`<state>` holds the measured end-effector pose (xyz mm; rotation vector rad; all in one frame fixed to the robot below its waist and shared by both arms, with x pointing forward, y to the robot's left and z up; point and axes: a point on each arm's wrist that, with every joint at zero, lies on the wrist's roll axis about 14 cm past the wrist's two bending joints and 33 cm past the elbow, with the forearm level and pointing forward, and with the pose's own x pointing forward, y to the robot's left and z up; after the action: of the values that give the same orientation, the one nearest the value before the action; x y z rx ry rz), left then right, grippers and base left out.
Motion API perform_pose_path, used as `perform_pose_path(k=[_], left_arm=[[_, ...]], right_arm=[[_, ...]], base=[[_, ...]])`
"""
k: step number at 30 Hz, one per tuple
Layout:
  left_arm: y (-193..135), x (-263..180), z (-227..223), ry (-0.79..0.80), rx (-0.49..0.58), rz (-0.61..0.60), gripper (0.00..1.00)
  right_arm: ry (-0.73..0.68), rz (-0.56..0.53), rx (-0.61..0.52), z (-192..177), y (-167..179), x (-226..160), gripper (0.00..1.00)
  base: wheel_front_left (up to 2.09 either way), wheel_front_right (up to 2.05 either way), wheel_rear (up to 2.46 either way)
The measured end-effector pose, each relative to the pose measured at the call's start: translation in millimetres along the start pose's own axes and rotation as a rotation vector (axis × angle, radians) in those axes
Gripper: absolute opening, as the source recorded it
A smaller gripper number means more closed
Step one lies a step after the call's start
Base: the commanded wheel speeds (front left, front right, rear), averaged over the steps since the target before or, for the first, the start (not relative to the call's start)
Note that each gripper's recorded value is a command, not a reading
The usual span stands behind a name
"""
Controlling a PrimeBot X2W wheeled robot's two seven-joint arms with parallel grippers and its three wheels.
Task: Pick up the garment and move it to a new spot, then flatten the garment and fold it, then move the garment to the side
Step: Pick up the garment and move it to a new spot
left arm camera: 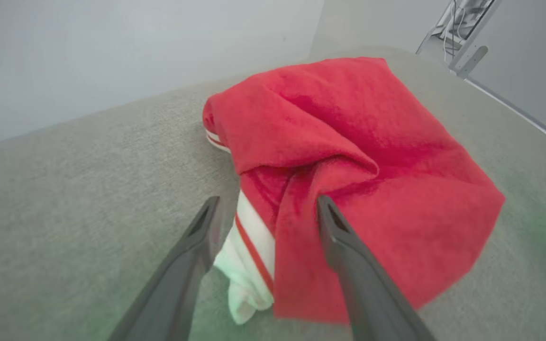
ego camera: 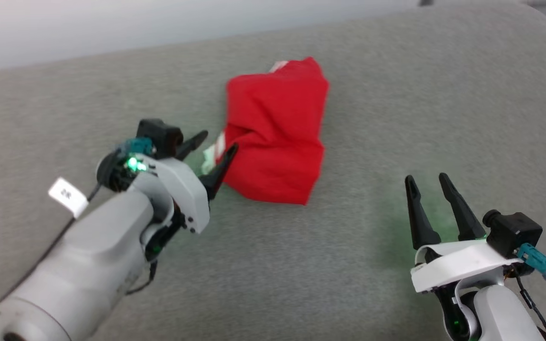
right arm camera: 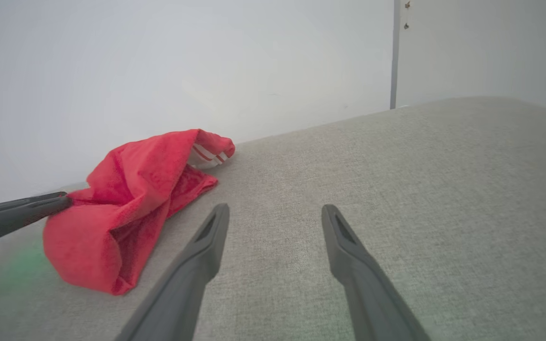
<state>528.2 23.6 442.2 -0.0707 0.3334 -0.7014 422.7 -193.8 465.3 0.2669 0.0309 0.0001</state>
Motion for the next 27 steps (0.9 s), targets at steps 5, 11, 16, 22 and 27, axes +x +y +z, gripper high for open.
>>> perform_pose_path(k=[5,11,16,22,27], left_arm=[[22.8,-40.1,-2.9,-0.040,-0.081,0.115,1.00],[49.3,-98.1,-17.6,-0.096,-0.157,0.270,1.00],[63.7,-147.4,-35.2,-0.131,-0.181,0.397,1.00],[69.1,-198.7,-39.5,-0.200,-0.162,0.523,1.00],[75.9,-240.5,-30.8,-0.275,-0.120,0.614,1.00]], right_arm=[[0.015,0.055,-0.029,-5.9,18.6,4.4,1.00],[0.026,0.092,-0.069,-9.6,28.5,7.4,1.00],[0.033,0.105,-0.096,-10.4,27.3,6.4,1.00],[0.032,0.098,-0.125,-6.4,18.2,-3.6,1.00],[0.000,0.090,-0.128,5.5,15.5,-9.5,1.00]], base=[[0.00,0.00,0.00],[0.00,0.00,0.00],[0.00,0.00,0.00],[0.00,0.00,0.00],[0.00,0.00,0.00]])
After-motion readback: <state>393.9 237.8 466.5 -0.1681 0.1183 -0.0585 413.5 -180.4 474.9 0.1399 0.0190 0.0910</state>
